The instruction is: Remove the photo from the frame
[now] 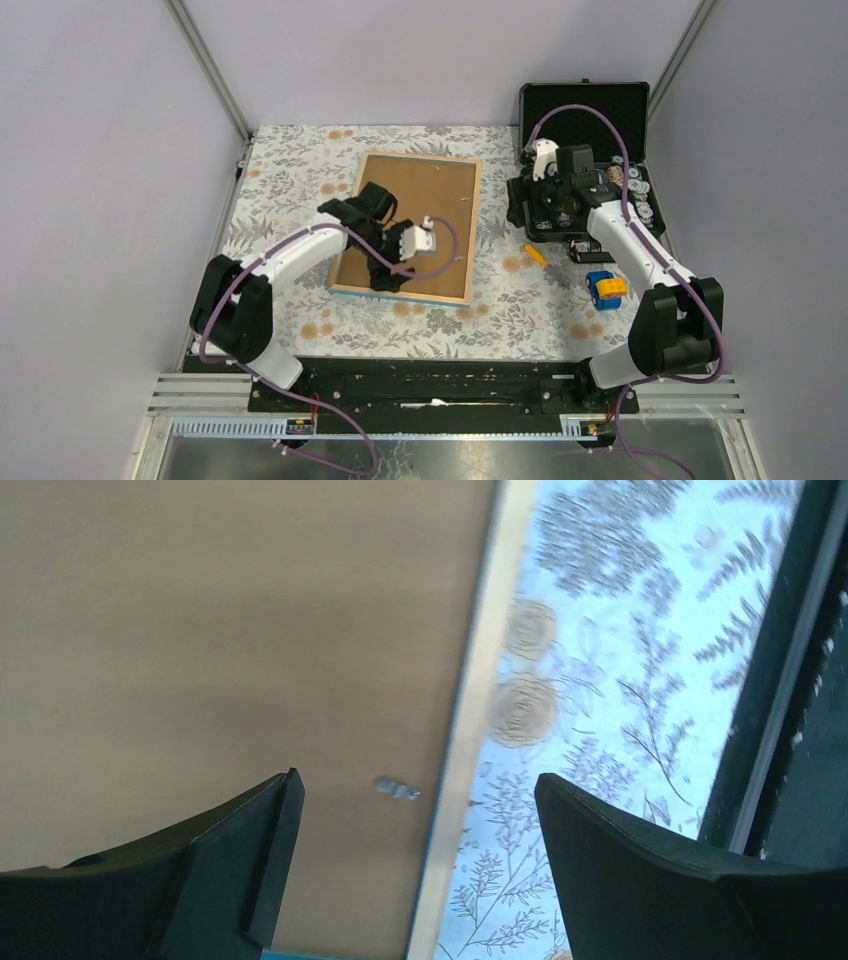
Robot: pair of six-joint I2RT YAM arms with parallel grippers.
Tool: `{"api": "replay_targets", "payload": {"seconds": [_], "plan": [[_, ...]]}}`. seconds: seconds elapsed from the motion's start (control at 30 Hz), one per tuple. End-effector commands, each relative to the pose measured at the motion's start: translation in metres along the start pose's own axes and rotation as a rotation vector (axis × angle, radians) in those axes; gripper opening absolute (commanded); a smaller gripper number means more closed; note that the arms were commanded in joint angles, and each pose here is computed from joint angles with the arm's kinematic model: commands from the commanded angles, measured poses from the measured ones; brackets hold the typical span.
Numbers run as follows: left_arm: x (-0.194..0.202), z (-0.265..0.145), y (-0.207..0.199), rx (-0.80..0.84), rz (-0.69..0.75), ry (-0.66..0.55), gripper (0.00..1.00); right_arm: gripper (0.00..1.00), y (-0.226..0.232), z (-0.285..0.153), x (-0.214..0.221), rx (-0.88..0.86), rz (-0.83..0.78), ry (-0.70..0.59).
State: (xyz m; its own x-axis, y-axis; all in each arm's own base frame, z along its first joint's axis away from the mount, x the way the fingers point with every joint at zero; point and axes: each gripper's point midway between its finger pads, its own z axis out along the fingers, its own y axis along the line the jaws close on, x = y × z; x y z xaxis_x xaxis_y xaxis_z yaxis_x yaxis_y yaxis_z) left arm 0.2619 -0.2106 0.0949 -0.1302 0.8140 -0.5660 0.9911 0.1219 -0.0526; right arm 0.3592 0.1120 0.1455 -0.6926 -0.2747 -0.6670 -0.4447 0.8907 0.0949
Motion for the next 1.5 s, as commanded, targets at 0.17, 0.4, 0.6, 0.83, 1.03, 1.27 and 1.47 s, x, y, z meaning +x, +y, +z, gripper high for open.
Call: {"api": "replay_targets", "payload": {"seconds": [0.17,0.4,0.6,0.83,1.03,1.27,1.47], "plan": [[-0.004,0.015,-0.031,0.023,0.289,0.013,0.85,1.0,0.061,0.013,-0.056,-0.351,0.268,-0.025],[-0.009,0.043,-0.047,0.021,0.303,0.032,0.78,1.0,0.073,0.025,-0.041,-0.423,0.345,-0.039],[-0.013,0.056,-0.033,-0.036,0.266,0.043,0.68,1.0,0.069,0.041,-0.025,-0.397,0.397,0.006],[0.007,0.075,-0.033,-0.013,0.286,0.13,0.5,1.0,0.07,0.055,-0.017,-0.413,0.463,0.064],[0.013,0.081,-0.035,-0.004,0.248,0.151,0.39,1.0,0.071,0.062,-0.006,-0.416,0.475,0.1],[0.028,0.091,-0.031,-0.037,0.188,0.196,0.28,1.0,0.078,0.071,0.007,-0.466,0.511,0.168],[0.014,0.089,-0.02,-0.082,0.121,0.17,0.16,1.0,0.079,0.08,-0.001,-0.494,0.527,0.184]]}}
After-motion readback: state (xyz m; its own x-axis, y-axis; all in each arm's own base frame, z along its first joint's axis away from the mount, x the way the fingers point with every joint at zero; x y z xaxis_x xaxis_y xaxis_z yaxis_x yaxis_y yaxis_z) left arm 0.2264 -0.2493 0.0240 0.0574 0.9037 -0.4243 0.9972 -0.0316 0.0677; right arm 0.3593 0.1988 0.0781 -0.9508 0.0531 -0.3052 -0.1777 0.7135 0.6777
